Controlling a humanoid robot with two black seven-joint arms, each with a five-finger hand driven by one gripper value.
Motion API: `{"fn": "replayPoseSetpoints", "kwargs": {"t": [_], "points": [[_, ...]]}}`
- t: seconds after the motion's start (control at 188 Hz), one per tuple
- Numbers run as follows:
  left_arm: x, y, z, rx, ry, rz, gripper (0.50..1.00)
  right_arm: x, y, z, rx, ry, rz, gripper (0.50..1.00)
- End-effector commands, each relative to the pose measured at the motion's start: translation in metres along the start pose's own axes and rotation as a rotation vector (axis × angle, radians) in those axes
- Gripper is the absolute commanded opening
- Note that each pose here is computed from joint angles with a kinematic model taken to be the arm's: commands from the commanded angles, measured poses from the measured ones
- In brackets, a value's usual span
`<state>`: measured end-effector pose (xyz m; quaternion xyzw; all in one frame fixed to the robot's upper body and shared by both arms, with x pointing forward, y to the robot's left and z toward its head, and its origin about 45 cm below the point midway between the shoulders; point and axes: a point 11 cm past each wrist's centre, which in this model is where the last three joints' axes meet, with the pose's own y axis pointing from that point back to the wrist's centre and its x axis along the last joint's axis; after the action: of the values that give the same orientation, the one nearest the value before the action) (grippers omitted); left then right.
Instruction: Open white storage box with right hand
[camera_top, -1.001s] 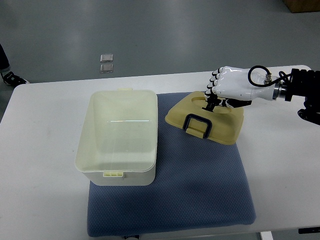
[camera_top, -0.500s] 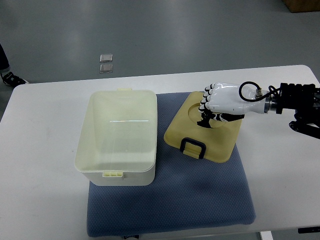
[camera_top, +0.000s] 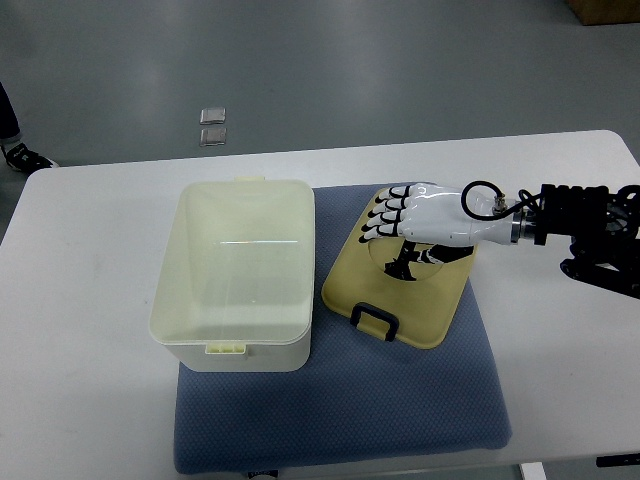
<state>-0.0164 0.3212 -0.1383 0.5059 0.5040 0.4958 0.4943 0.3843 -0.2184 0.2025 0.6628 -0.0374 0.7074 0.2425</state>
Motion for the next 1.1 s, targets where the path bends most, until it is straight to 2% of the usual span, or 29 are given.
{"fn": "replayPoseSetpoints", "kwargs": {"t": [0.0,0.059,0.426,0.607,0.75,0.814,1.016,1.096], "points": [[0.000,0.000,0.000,0.000,0.000,0.000,1.000,0.000,0.000,-0.001,-0.001,-0.004,0.003,0.899],[0.000,0.000,0.000,0.000,0.000,0.000,1.000,0.002,0.001,0.000,-0.004,0.002,0.017,0.923],[0.000,0.000,0.000,0.000,0.000,0.000,1.000,0.007,0.017,0.010,-0.028,-0.003,-0.021,0.942],[0.000,0.000,0.000,0.000,0.000,0.000,1.000,0.032,0.031,0.030,-0.060,-0.031,-0.098,0.944],[0.000,0.000,0.000,0.000,0.000,0.000,1.000,0.058,0.050,0.058,-0.137,-0.080,-0.182,0.944],[0.001,0.000,0.000,0.000,0.000,0.001,1.000,0.078,0.052,0.069,-0.179,-0.137,-0.146,0.944],[0.000,0.000,0.000,0.000,0.001,0.000,1.000,0.138,0.046,0.093,-0.253,-0.477,0.154,0.942],[0.000,0.000,0.000,0.000,0.000,0.001,1.000,0.137,0.041,0.099,-0.289,-0.679,0.291,0.942]]}}
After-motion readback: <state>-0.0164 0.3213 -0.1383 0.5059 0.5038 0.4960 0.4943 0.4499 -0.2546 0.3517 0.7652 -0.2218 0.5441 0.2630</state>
